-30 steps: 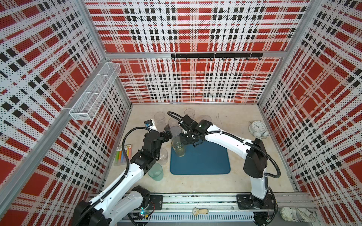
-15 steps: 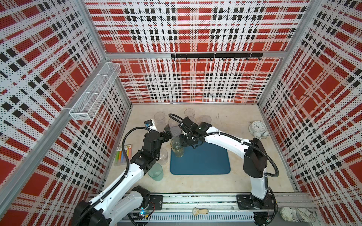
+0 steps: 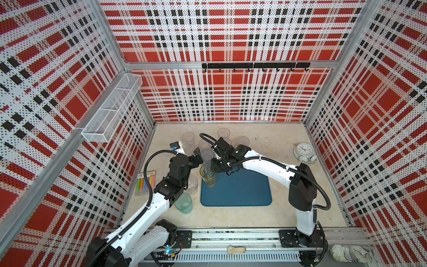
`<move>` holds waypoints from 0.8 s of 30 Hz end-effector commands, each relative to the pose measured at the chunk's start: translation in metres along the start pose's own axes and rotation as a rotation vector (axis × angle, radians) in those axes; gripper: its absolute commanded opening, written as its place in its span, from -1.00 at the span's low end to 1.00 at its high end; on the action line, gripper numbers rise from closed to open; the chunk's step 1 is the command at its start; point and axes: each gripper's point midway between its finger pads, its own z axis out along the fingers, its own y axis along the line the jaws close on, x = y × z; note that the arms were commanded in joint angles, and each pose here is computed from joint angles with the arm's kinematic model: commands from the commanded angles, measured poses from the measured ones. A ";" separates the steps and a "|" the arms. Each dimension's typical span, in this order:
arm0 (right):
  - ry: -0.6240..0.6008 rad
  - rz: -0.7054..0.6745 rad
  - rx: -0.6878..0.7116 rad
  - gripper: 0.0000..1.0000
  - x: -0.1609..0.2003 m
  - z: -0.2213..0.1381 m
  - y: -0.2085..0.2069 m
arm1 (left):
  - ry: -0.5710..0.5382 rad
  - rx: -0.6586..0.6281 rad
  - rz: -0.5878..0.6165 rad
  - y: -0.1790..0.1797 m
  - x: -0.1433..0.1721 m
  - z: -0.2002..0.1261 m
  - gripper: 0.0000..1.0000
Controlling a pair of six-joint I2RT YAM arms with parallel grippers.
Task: Place the glasses into the tray
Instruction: Place the glass on the tray.
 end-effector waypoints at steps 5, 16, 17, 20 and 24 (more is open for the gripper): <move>-0.104 -0.065 -0.044 -0.09 -0.019 -0.055 0.002 | 0.061 -0.102 -0.036 0.025 -0.022 -0.010 0.90; -0.113 -0.161 -0.089 -0.09 0.016 -0.068 0.050 | 0.109 -0.250 -0.060 0.079 -0.023 -0.035 0.94; -0.099 -0.182 -0.099 -0.09 0.023 -0.068 0.062 | 0.106 -0.273 -0.058 0.088 -0.024 -0.035 0.95; -0.045 -0.247 -0.092 -0.08 0.049 -0.062 0.092 | 0.122 -0.314 -0.080 0.111 -0.028 -0.029 0.94; -0.003 -0.299 -0.110 -0.08 0.071 -0.052 0.122 | 0.065 -0.332 -0.145 0.132 -0.045 -0.031 0.95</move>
